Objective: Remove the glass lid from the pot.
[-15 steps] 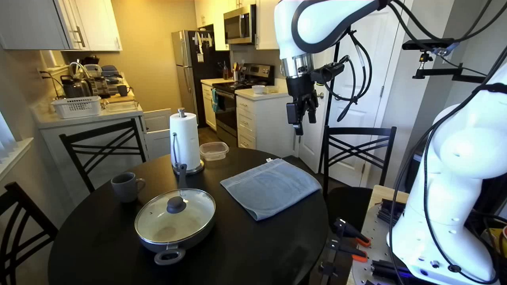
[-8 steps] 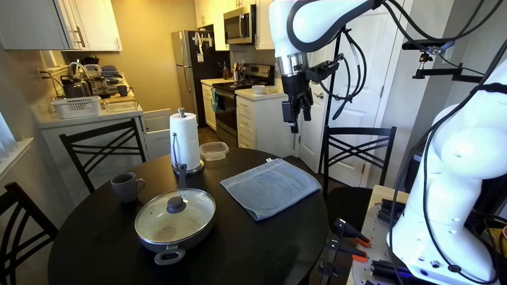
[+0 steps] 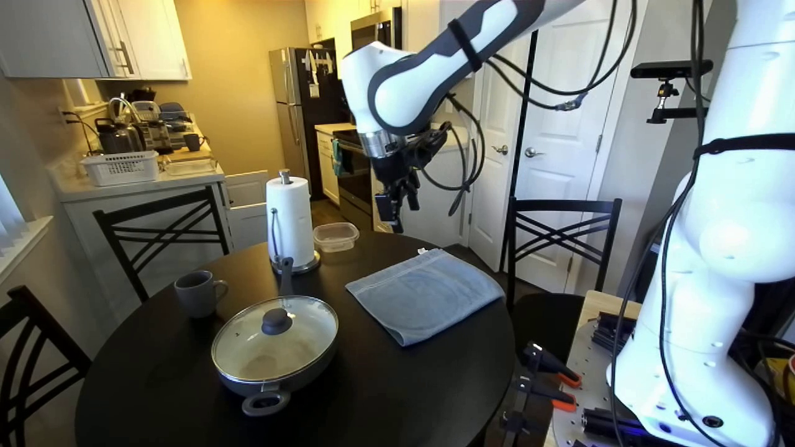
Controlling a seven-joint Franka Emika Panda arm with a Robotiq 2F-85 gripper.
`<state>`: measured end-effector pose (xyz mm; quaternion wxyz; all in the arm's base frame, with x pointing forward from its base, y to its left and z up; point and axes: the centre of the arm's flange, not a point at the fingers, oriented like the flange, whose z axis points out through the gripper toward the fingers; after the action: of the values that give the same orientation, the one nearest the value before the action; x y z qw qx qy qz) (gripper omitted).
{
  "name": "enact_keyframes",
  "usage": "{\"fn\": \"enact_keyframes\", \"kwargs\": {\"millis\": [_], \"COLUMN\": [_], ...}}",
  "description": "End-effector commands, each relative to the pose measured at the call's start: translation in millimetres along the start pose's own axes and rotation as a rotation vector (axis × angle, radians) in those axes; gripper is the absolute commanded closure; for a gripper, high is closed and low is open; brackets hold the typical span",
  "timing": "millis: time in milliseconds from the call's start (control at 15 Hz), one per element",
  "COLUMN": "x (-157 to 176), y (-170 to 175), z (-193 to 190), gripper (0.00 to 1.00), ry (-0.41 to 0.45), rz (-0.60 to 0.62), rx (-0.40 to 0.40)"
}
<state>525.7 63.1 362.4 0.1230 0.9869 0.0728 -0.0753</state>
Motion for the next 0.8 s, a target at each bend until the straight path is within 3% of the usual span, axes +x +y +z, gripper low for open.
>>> {"fn": "enact_keyframes", "kwargs": {"millis": [0, 267, 733], "x": [90.2, 151.7, 201.6], "y": [-31.5, -79.0, -145.7], "z": [18.5, 42.4, 66.3], "gripper": [0.0, 0.0, 0.0], "ry": [0.045, 0.105, 0.125], "rz": [-0.083, -0.168, -0.281], "rx": [-0.067, -0.112, 0.021]}}
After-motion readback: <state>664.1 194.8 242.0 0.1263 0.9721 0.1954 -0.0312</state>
